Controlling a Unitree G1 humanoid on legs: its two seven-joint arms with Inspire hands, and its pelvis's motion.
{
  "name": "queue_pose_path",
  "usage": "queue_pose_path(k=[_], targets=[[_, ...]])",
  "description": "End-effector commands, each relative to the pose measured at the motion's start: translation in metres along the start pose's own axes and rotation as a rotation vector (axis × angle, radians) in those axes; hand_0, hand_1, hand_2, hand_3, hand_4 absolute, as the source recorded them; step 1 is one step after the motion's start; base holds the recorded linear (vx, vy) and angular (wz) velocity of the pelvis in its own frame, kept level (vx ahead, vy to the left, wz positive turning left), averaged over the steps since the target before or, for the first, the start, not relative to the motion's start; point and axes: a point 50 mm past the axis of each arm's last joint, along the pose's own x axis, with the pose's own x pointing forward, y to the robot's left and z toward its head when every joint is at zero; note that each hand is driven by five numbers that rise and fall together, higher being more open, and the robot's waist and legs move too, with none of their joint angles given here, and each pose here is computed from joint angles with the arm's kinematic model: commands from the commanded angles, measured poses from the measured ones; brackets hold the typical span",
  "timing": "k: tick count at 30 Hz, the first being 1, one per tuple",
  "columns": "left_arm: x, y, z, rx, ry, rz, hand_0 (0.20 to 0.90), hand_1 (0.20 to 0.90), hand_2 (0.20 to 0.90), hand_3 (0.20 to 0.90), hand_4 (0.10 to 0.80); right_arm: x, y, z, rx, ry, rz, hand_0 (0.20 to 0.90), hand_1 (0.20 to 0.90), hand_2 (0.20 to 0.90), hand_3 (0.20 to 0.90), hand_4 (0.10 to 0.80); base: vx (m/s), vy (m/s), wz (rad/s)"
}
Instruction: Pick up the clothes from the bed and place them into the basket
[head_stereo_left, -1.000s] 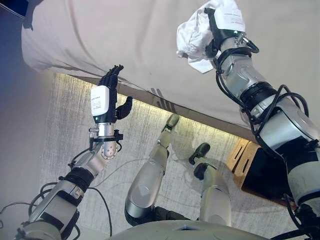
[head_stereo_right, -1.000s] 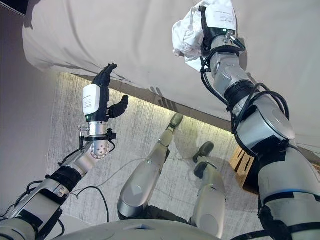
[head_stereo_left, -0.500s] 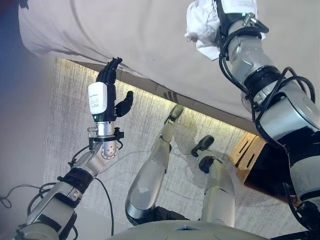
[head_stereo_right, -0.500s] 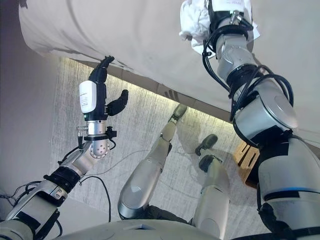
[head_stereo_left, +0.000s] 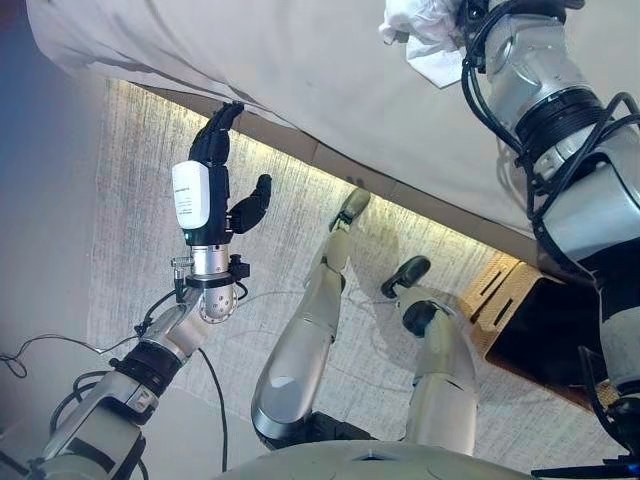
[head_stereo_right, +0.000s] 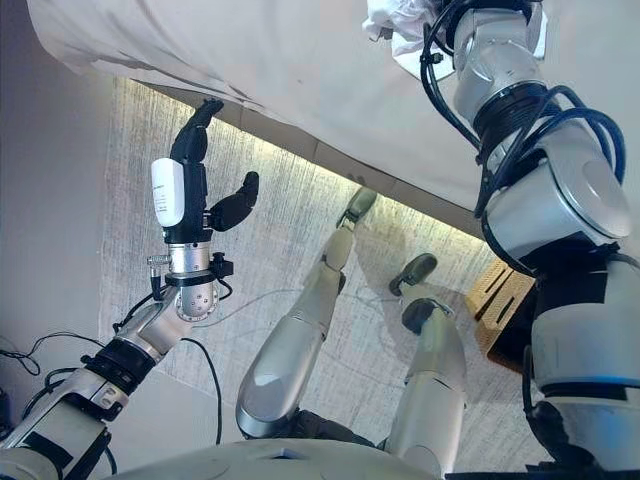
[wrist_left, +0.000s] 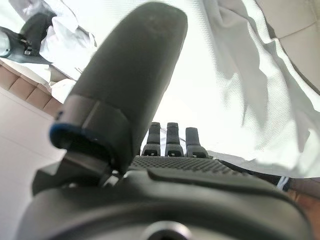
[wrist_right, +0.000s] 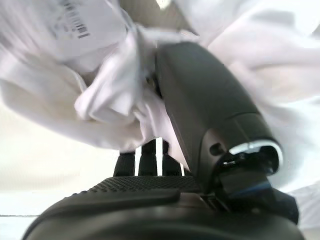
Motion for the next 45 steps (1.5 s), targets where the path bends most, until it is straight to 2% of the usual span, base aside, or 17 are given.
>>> queue_pose_path(k=[1, 29, 39, 45], targets=[[0.018, 0.016, 0.012, -0.037, -0.103, 0.144, 0.9, 0.9, 0.9, 0.9, 0.8, -0.007, 0.026, -0.007, -0.034, -0.014, 0.065, 0.3, 0.3, 0.3, 0.2, 0.1, -0.027, 0.037, -0.07], [0.038, 0.02, -0.013, 0.018, 0.041, 0.132, 0.9, 0.9, 0.9, 0.9, 0.8, -0.025, 0.039, -0.018, 0.305, -0.119, -0.066, 0.3, 0.3, 0.3, 0.2, 0.1, -0.014, 0.012, -0.14], [0.029, 0.027, -0.028, 0.089, 0.081, 0.058, 0.9, 0.9, 0.9, 0.9, 0.8, -0.048, 0.047, -0.041, 0.387, -0.129, -0.126, 0.3, 0.3, 0.3, 0.2, 0.1, 0.054, -0.014, -0.2], [0.025, 0.029, -0.035, 0.133, 0.089, -0.002, 0.9, 0.9, 0.9, 0.9, 0.8, -0.071, 0.06, -0.075, 0.378, -0.084, -0.095, 0.3, 0.3, 0.3, 0.2, 0.1, 0.06, -0.028, -0.23]])
